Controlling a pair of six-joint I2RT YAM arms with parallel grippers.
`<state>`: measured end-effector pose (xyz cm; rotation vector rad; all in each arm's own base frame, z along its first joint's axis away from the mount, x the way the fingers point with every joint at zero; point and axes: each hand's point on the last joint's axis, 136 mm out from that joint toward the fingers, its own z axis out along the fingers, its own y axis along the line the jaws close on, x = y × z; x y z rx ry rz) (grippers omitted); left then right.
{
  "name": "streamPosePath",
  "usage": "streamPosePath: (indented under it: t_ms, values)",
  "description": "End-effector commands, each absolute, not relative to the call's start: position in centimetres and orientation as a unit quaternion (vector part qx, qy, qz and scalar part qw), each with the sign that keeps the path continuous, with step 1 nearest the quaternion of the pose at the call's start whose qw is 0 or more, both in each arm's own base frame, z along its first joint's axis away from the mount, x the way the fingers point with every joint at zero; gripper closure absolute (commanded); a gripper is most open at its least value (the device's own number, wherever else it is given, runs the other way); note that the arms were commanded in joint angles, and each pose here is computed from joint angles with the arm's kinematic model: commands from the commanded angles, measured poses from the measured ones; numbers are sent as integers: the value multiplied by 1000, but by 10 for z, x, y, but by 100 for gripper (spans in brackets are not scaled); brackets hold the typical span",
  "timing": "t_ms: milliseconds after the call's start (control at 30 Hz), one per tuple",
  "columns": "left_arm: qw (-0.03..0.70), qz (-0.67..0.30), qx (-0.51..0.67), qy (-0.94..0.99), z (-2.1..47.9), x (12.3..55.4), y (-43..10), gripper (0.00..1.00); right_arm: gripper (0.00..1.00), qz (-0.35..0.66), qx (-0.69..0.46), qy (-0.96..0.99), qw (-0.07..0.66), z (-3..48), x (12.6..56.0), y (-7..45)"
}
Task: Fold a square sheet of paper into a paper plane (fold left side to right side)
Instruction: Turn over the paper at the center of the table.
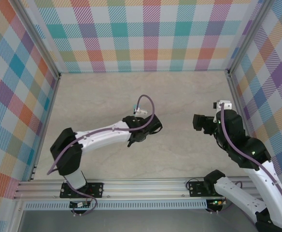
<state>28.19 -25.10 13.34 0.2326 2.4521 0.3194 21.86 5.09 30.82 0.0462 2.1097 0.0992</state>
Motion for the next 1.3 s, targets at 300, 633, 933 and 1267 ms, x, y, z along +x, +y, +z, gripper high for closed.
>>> streamPosePath:
  t_ms: [300,633,933,1267]
  values:
    - [215,224,31,950,70,274,-264,100,1,-7,30,878,478,297,215,35]
    - [180,164,34,969,44,278,-306,71,0,-18,24,887,461,289,213,34]
    - [174,-13,36,984,86,295,-332,42,0,7,15,896,444,283,214,45]
    - [212,-207,-9,955,120,323,-262,15,0,169,-62,903,389,258,231,129]
